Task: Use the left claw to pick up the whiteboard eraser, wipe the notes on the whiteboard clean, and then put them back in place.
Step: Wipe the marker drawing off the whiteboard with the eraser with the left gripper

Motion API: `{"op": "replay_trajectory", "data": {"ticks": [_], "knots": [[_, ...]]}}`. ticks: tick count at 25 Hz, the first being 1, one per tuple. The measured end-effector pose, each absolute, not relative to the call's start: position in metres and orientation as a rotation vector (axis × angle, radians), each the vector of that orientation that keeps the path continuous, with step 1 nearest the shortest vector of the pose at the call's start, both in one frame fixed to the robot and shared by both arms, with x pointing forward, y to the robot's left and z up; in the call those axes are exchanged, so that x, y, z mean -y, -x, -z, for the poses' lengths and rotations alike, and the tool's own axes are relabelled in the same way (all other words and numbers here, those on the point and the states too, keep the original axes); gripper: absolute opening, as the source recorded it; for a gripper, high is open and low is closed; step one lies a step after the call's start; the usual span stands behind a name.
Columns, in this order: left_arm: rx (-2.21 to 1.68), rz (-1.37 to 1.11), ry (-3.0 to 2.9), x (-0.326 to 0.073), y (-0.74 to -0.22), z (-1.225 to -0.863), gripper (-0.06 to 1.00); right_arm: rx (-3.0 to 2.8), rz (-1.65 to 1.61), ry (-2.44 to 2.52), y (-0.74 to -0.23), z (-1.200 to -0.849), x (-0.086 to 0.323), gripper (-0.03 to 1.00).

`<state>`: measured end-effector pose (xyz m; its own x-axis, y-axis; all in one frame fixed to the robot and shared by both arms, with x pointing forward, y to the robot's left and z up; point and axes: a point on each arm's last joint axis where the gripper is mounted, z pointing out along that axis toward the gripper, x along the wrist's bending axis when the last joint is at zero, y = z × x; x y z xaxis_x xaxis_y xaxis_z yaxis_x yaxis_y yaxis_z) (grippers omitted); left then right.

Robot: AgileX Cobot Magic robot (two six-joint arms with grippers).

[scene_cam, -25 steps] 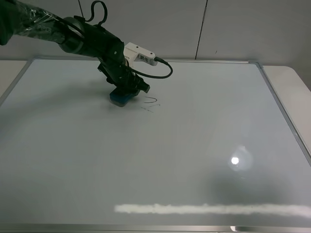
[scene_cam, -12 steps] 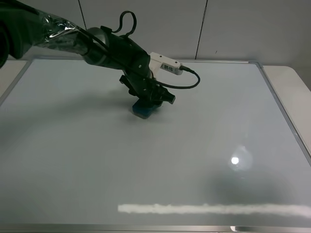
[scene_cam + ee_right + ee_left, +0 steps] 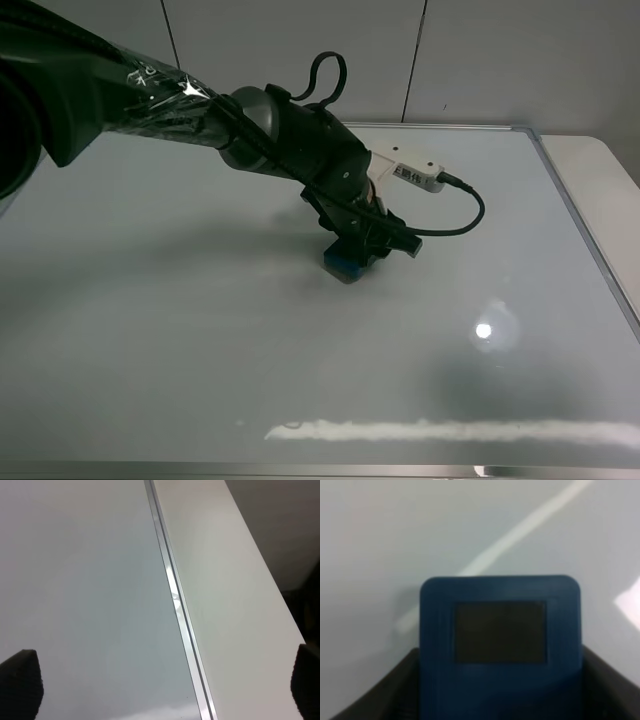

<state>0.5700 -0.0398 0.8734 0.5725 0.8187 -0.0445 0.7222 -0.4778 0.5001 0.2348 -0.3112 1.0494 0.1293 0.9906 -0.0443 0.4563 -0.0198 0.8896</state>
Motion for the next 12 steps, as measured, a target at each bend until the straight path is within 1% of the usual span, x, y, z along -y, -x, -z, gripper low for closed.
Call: {"op": "replay_trajectory", "data": {"ticks": [6, 12], "knots": [[-1.273, -0.343, -2.338, 0.008, -0.599, -0.871, 0.55, -1.442, -0.833, -1.598, -0.235, -1.049, 0.311, 0.99], [-1.391, -0.389, -2.269, -0.046, -0.631, -0.866, 0.55, -1.442, -0.833, -1.598, -0.235, -1.049, 0.311, 0.99]]}}
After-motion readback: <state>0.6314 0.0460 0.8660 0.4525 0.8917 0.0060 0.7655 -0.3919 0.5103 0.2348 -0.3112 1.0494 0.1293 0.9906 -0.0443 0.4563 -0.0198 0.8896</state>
